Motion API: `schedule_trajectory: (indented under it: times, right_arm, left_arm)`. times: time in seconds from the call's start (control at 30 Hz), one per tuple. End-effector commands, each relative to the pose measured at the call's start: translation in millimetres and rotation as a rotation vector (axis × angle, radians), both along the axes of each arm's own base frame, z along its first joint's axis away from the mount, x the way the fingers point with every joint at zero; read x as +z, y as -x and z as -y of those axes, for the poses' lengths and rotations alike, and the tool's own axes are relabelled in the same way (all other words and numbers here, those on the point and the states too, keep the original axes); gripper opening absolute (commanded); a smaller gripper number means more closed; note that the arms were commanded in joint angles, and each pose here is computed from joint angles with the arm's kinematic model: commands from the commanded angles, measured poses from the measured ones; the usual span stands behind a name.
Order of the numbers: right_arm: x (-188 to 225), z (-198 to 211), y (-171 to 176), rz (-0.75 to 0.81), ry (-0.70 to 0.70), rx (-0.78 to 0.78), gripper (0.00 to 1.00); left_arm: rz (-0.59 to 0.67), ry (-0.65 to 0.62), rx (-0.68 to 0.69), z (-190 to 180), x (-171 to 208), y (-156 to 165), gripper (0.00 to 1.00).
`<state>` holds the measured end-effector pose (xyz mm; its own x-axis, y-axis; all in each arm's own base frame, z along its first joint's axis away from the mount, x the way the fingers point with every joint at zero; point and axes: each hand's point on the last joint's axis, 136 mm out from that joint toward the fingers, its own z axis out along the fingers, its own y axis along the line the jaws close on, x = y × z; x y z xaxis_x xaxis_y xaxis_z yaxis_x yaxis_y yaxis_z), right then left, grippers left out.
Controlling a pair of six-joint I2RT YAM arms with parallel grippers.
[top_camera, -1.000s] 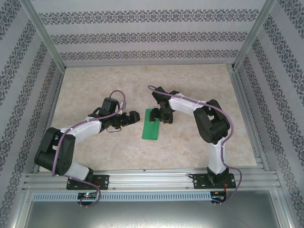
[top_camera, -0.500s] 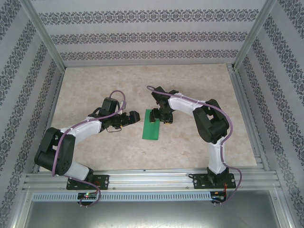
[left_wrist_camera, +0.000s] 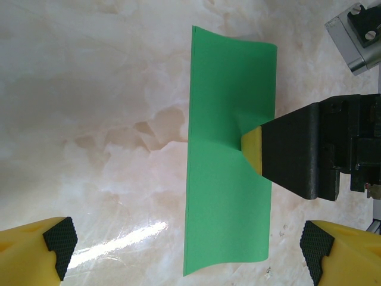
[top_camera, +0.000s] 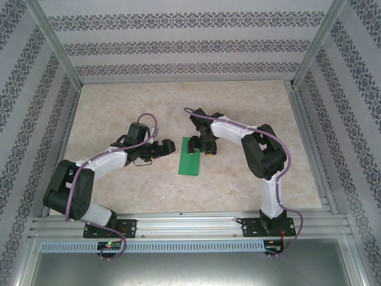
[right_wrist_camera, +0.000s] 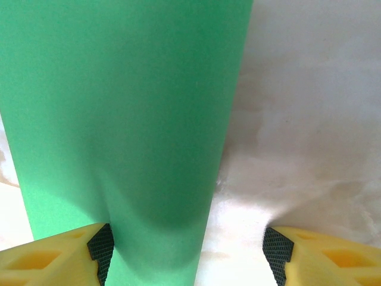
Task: Fold a paper plane with a square sheet of paper (pick it up from the middle)
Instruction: Hold the square sheet of paper at the center of the table.
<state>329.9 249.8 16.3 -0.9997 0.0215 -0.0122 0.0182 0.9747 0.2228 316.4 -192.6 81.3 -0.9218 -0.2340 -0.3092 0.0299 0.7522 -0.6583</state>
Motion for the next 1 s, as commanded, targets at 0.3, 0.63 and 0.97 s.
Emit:
schedule_trajectory:
  times: [0.3, 0.63, 0.97]
  right_arm:
    - [-42, 36, 14, -0.077, 0.176, -0.021, 0.72]
    - [-47, 37, 16, -0.085, 0.179, -0.024, 0.72]
    - [-47, 38, 17, -0.086, 0.183, -0.025, 0.72]
  left_arm:
    - [-0.015, 0.064, -0.078, 32, 5, -9, 0.20]
    - [-0.112, -0.001, -0.085, 63, -21, -20, 0.00]
    - [-0.162, -0.063, -0.083, 71, -39, -21, 0.00]
